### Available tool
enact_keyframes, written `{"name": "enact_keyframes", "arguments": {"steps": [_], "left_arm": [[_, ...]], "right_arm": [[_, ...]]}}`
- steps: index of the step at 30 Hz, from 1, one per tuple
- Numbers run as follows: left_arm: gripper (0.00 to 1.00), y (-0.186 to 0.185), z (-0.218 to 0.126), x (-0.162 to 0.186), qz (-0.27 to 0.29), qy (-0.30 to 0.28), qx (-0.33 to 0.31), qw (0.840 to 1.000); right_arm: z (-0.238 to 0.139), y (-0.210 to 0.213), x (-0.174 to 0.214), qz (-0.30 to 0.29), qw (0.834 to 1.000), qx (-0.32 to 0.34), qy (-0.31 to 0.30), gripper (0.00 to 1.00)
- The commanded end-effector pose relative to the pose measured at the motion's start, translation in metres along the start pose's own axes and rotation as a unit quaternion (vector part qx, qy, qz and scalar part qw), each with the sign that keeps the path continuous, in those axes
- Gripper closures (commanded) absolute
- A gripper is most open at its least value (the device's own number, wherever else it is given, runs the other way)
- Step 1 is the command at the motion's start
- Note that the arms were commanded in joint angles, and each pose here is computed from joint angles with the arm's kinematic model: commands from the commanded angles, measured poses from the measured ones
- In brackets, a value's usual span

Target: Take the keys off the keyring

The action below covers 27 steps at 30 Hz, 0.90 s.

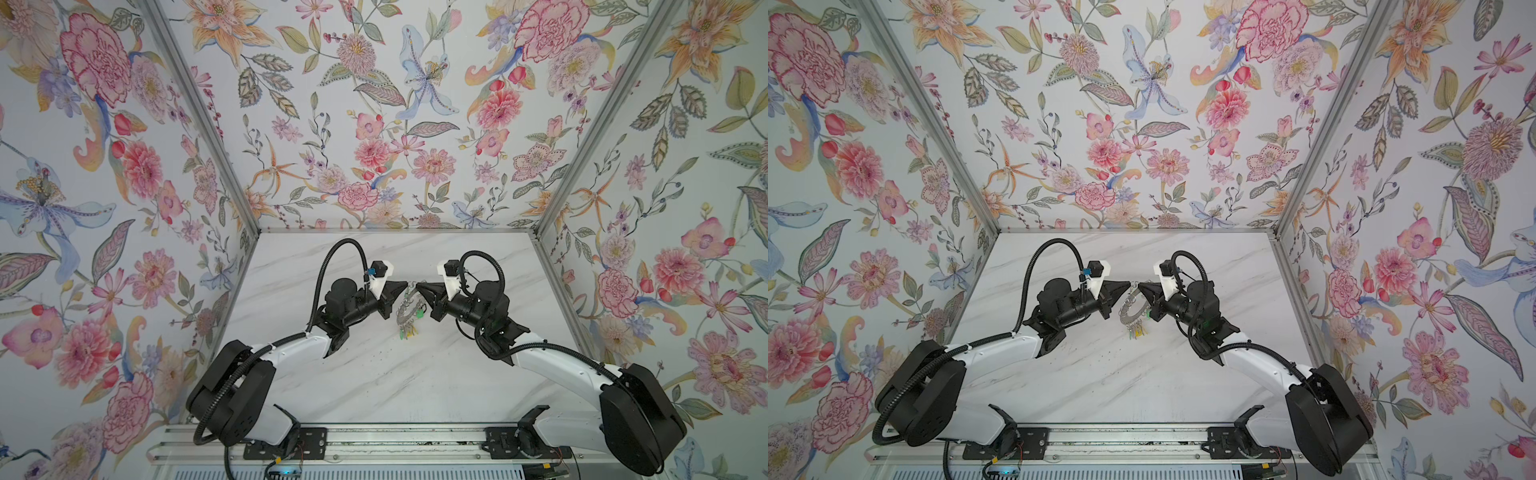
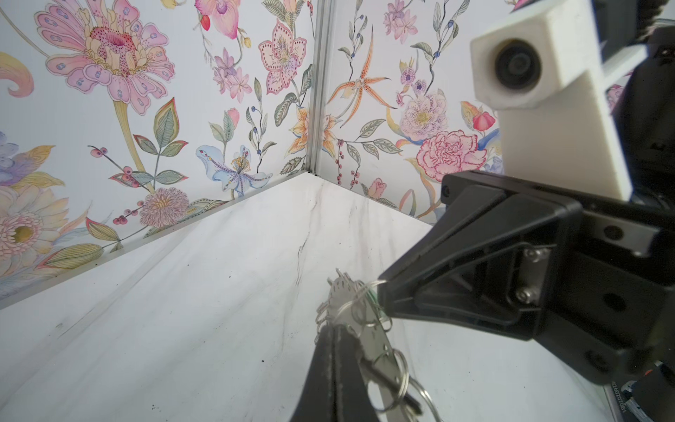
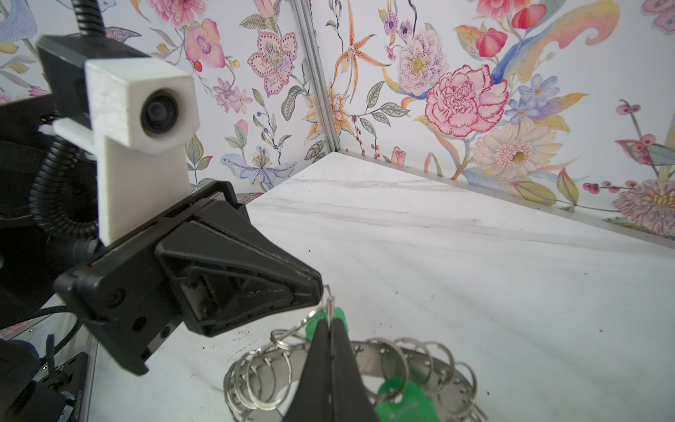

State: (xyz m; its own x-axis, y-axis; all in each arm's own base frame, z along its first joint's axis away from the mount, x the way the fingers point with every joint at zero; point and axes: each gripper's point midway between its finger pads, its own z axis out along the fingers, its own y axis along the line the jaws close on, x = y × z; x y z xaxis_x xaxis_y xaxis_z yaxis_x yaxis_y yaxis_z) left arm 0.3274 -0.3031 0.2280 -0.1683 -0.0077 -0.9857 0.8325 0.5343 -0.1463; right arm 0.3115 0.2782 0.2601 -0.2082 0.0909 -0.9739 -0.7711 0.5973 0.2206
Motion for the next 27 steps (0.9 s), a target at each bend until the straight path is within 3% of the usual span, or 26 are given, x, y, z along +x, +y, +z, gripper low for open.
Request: {"name": "enact_keyframes", "arguments": {"steps": [1, 10, 19, 27], "left_arm": [[1.0, 0.007, -0.002, 0.046, -0.033, 0.065, -0.007, 0.997], [1.0, 0.008, 0.002, 0.025, -0.016, 0.053, -0.01, 0.998], [0.78, 0.03, -0.026, -0.004, 0.001, 0.027, -0.056, 0.998], [0.63, 0.039, -0.062, -0.026, 0.009, 0.001, -0.09, 0.996]], "right_arm": [[-0.023, 0.008, -0.09, -0.03, 0.986, 0.004, -0.165, 1.0], [0.0, 0.013, -0.073, -0.016, 0.992, -0.037, -0.123, 1.0], [0.02, 0.036, -0.035, -0.022, 0.989, -0.145, 0.038, 1.0], [0.019, 0.037, -0.025, -0.021, 0.984, -0.16, 0.071, 1.0]]}}
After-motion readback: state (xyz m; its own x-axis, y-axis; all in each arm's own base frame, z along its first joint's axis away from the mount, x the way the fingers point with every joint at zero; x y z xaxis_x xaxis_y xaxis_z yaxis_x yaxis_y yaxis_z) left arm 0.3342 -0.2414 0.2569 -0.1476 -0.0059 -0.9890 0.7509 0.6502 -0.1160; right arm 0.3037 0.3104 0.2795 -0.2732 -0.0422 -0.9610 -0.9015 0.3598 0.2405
